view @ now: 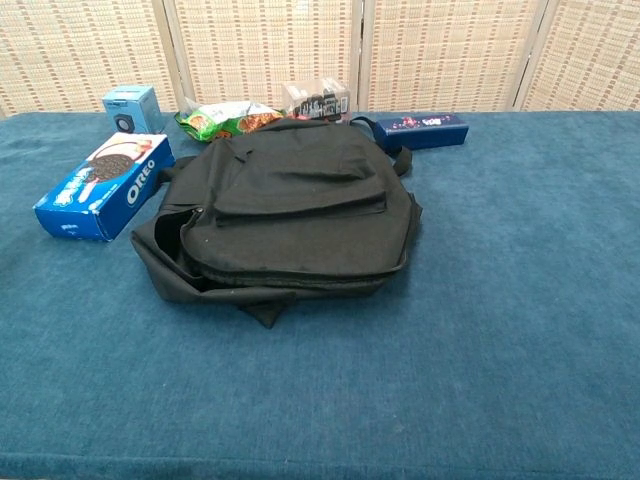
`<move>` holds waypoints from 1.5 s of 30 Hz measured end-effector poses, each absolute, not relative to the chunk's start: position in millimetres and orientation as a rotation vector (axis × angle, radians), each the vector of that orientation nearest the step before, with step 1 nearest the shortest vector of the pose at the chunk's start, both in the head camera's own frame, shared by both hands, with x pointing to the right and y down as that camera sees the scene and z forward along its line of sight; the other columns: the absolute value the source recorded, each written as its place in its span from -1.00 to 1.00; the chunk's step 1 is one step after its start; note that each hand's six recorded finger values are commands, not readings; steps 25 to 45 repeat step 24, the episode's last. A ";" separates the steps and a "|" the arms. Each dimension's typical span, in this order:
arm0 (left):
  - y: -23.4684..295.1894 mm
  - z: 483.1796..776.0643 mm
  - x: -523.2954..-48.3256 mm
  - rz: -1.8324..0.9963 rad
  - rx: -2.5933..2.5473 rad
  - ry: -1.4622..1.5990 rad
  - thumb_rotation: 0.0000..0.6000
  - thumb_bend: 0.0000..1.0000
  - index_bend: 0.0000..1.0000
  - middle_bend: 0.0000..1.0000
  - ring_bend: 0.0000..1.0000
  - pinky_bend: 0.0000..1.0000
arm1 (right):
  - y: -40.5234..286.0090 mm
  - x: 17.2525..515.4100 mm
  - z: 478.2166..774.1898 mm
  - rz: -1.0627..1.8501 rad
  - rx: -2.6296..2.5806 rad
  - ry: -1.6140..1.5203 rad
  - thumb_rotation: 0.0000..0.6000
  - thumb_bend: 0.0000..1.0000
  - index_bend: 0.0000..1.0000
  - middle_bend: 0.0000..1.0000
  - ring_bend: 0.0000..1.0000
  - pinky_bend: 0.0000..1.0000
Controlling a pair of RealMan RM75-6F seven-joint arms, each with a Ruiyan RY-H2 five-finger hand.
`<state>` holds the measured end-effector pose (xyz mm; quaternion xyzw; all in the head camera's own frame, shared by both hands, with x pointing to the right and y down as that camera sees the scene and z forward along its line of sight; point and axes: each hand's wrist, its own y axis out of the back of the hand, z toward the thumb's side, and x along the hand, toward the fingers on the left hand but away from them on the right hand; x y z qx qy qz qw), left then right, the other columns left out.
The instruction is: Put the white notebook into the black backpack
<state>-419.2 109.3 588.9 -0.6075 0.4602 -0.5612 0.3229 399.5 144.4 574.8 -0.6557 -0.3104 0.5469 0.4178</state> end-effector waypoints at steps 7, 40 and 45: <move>145.9 574.1 -452.9 -1.545 -1.488 1.199 1.00 -0.45 -0.66 -0.65 -0.61 -0.88 | 160.1 413.4 566.2 1.358 -1.661 -0.824 1.00 -0.50 -0.53 -0.52 -0.75 -0.55; 211.0 549.0 -452.2 -1.536 -1.482 1.151 1.00 -0.45 -0.66 -0.68 -0.65 -0.91 | 184.4 434.0 541.6 1.382 -1.522 -0.913 1.00 -0.50 -0.53 -0.56 -0.81 -0.62; 211.0 549.0 -452.2 -1.536 -1.482 1.151 1.00 -0.45 -0.66 -0.68 -0.65 -0.91 | 184.4 434.0 541.6 1.382 -1.522 -0.913 1.00 -0.50 -0.53 -0.56 -0.81 -0.62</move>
